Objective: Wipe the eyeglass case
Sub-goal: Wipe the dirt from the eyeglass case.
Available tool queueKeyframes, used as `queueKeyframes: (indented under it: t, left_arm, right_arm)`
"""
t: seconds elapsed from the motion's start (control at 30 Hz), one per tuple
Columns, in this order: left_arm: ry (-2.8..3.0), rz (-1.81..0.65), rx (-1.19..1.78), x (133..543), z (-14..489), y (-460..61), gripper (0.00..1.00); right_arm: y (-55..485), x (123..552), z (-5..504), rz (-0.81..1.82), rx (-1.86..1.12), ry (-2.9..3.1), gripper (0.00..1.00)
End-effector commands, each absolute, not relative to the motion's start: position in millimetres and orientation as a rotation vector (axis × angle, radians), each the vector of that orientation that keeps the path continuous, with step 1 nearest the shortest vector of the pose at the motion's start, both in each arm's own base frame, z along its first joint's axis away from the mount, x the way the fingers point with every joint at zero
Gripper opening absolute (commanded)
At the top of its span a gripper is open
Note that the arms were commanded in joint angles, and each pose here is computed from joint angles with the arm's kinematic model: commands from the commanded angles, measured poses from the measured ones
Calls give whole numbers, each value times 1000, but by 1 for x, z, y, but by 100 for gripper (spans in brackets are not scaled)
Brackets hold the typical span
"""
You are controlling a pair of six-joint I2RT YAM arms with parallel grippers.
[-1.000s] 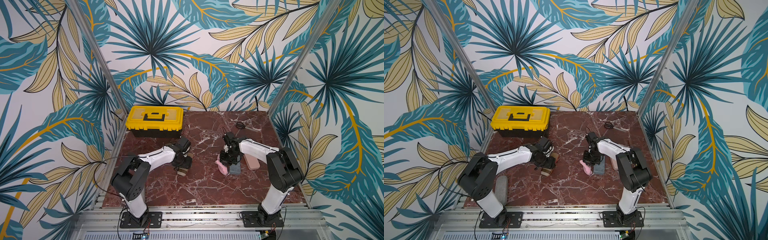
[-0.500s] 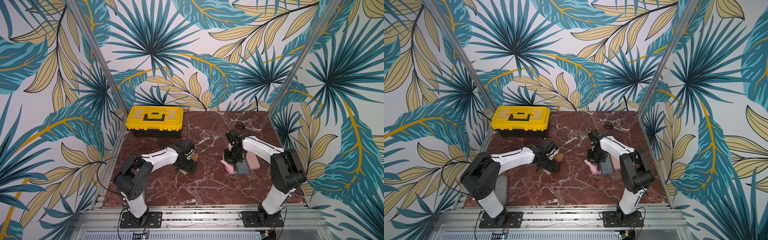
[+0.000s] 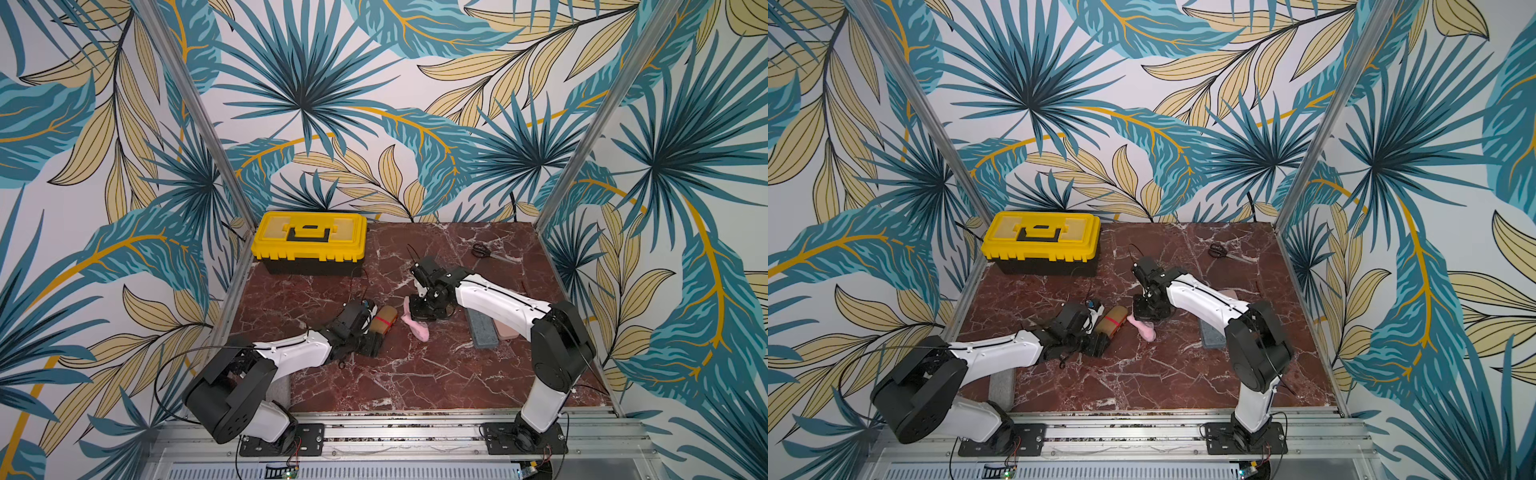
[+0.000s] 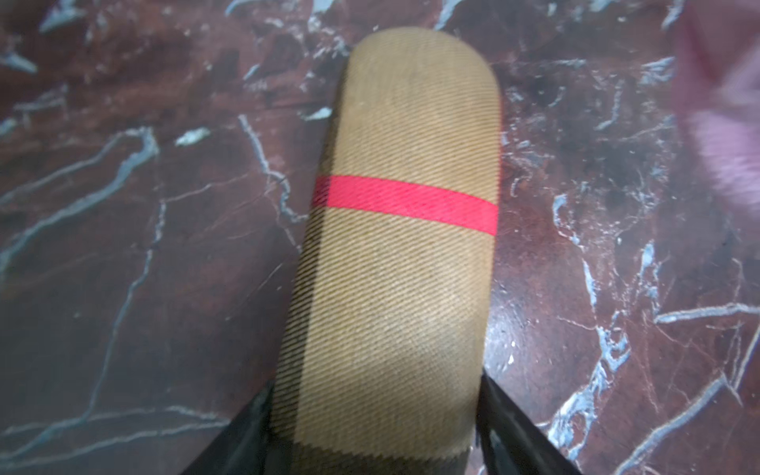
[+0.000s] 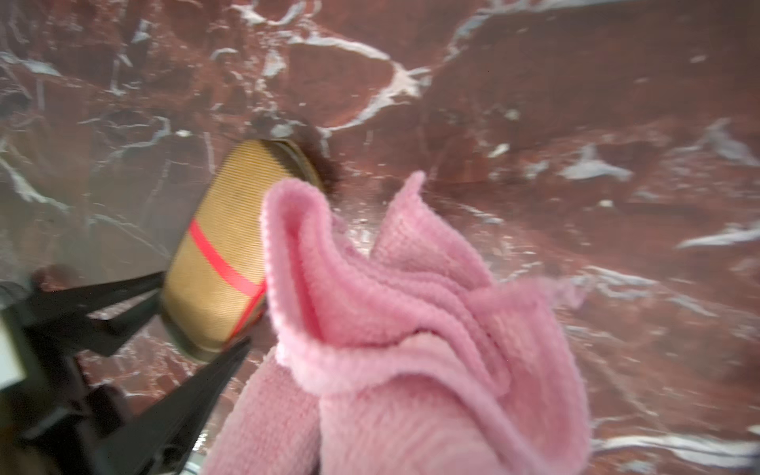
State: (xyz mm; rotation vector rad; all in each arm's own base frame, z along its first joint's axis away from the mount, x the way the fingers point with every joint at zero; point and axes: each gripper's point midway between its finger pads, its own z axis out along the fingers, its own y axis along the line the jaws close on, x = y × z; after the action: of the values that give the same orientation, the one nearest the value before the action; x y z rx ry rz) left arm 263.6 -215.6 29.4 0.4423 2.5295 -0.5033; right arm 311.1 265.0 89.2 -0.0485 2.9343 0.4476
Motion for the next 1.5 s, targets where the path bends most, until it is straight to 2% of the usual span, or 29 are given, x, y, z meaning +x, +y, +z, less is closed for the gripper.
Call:
queueKeyframes:
  t: [0.0,0.17,0.3,0.33,0.47,0.57,0.63,0.73,0.87,0.93,1.0,1.07,1.17,1.23,1.3,1.47]
  left_arm:
    - [2436,-585,474,267,34,-228,63]
    - [2425,-599,495,263,31,-227,61]
    - [2417,-608,497,259,31,-225,61]
    - [2413,-605,494,259,31,-225,61]
    - [2402,-603,511,256,31,-226,60]
    - [2400,-576,536,254,28,-228,59]
    - [2397,-551,549,253,28,-229,59]
    - [2384,-514,547,253,29,-228,57]
    - [2352,-512,546,252,31,-231,56]
    - [2338,-507,557,250,33,-234,56]
    - [2323,-496,575,248,34,-237,56]
    - [2305,-489,591,245,35,-240,56]
    - [2295,-478,610,242,35,-242,55]
    - [2292,-437,604,243,33,-240,55]
    - [2296,-428,603,242,32,-239,54]
    - [2288,-432,588,243,32,-239,53]
  right_arm:
    - [302,306,84,564,21,2955,0]
    - [345,300,72,679,52,3001,0]
    - [337,309,39,596,87,3084,0]
    - [325,314,32,502,73,3100,0]
    - [254,361,35,-182,-118,2980,0]
    - [243,383,60,-341,-248,2860,0]
    - [250,385,78,-298,-319,2829,0]
    - [286,363,95,23,-377,2898,0]
    - [342,305,77,567,-211,3116,0]
    - [351,293,61,709,-106,3157,0]
    - [336,301,48,645,-39,3168,0]
    - [302,321,35,442,-20,3153,0]
    - [223,360,30,-249,-143,3050,0]
    - [202,376,46,-488,-243,2936,0]
    - [208,379,62,-454,-288,2898,0]
    - [255,347,76,-69,-259,2967,0]
